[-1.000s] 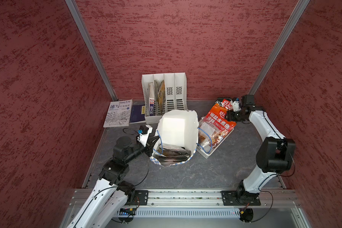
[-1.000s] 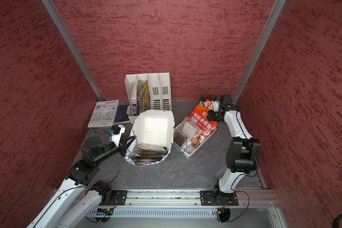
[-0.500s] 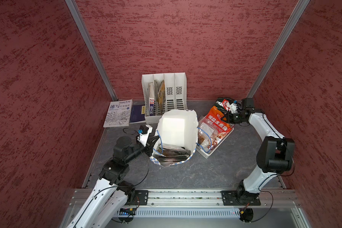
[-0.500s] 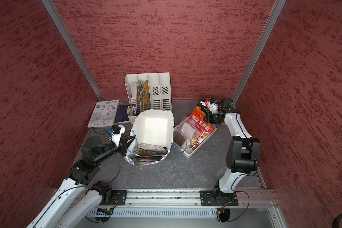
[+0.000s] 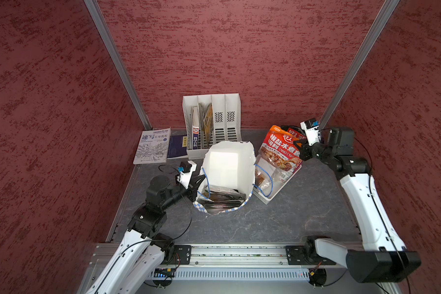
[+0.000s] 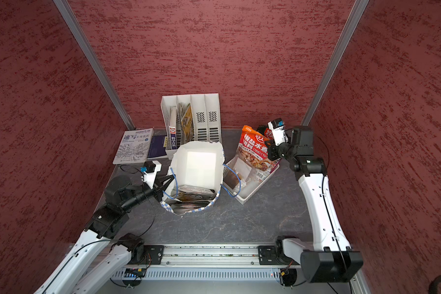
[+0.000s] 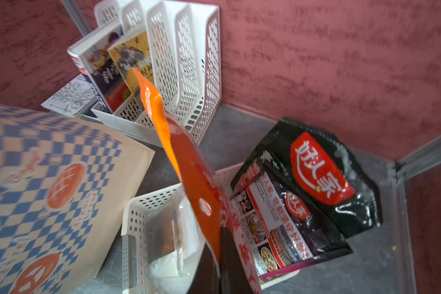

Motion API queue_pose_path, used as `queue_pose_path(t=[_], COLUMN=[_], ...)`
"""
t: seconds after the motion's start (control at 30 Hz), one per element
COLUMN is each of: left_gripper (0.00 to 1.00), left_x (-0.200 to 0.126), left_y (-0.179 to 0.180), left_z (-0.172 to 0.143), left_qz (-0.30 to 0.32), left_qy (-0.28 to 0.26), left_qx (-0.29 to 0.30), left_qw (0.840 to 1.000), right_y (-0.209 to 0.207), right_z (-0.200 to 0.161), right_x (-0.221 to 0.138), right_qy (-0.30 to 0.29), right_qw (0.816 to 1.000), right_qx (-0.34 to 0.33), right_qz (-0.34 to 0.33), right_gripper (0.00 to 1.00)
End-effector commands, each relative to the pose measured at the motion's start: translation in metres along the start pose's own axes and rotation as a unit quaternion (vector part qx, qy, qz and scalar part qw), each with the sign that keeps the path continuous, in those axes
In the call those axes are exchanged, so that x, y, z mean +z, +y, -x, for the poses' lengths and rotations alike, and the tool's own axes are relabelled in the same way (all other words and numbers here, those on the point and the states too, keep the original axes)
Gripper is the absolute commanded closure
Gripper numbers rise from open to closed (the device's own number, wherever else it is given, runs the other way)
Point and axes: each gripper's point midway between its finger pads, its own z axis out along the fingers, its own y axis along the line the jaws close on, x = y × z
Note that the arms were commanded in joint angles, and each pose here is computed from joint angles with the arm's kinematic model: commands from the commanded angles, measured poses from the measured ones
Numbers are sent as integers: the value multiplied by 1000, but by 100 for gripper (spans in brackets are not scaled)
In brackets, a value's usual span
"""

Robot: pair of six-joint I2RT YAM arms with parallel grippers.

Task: Place the condiment packets inside the bag
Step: Pick up the condiment packet from the storage box, then place the condiment packet in the paper bag.

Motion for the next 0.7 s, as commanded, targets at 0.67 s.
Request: queue_pose_path(t=[0.67], left_gripper=[100], left_x=[-2], left_y=[-4], left_z=[13], left_qz=[-9], left_qy=[-24], left_qx=[19], left_qw=[999], right_y=[130], right_z=[240], right_x=[-214], right_qy=[-358], right_qw=[914], right_qx=[-59], right_qz=[183], right_gripper=[100])
